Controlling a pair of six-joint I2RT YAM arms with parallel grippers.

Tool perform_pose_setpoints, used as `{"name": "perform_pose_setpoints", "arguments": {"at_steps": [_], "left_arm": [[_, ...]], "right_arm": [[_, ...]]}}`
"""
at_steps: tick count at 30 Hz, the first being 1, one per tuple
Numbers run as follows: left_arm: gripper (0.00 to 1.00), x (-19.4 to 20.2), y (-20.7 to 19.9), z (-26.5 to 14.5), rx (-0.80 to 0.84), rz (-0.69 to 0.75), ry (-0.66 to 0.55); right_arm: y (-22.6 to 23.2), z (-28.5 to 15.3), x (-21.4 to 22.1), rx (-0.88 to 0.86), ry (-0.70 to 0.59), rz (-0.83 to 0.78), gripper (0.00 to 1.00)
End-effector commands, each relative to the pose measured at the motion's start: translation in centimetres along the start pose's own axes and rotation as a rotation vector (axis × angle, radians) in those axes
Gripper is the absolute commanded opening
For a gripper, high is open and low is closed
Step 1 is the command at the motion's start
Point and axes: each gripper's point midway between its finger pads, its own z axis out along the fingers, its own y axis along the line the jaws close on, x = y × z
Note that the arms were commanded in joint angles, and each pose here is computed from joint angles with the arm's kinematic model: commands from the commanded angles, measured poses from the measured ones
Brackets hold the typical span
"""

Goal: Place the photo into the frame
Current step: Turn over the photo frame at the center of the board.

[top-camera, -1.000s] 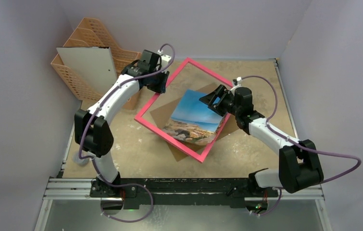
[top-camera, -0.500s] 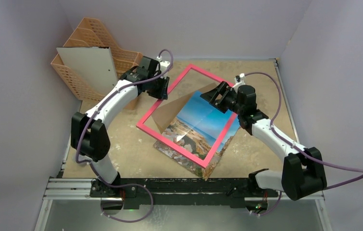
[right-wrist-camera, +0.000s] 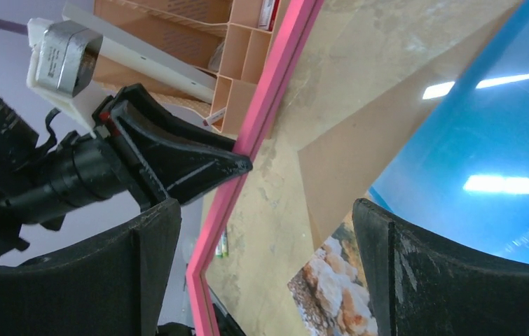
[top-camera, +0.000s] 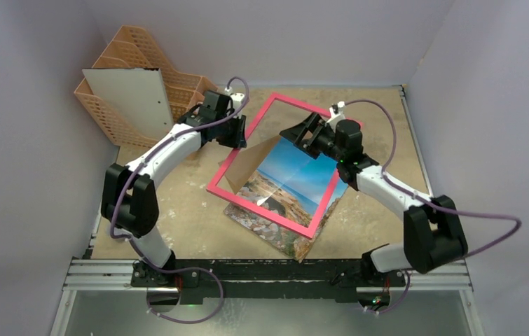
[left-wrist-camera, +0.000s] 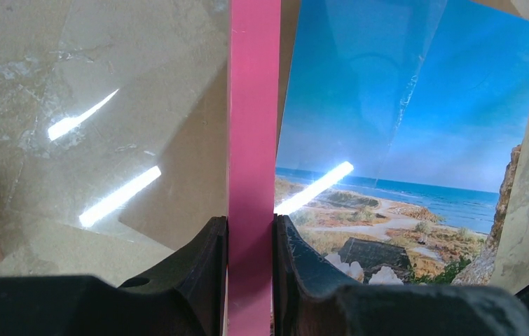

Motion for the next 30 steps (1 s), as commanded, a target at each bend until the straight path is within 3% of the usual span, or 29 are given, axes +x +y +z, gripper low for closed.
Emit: {"name": "perform_pose_setpoints", "arguments": {"at_steps": [1, 11, 22, 26, 30], "left_arm": [[0.0, -3.9, -2.7, -2.5, 0.097, -0.04, -0.173], [0.0, -2.9, -3.0, -3.1, 0.115, -0.03, -0.186], [0.0, -2.9, -3.4, -3.4, 0.13, -0.031, -0.199], [0.0, -2.9, -3.6, -3.6, 0.141, -0.03, -0.201], [0.0, -2.9, -4.3, -4.3, 0.175, -0.026, -0.207]], "right_arm": [[3.8, 3.4, -1.5, -0.107, -0.04, 0.021, 0.94], [3.6, 11.5, -0.6, -0.019, 0.003, 0.103, 0.91], [2.1, 15.6, 1.0, 0.086, 0.044, 0.107, 0.82], [3.6, 15.9, 1.0, 0.011, 0.053, 0.101, 0.67], [6.1, 15.4, 0.4, -0.094, 0.037, 0.098, 0.42]]}}
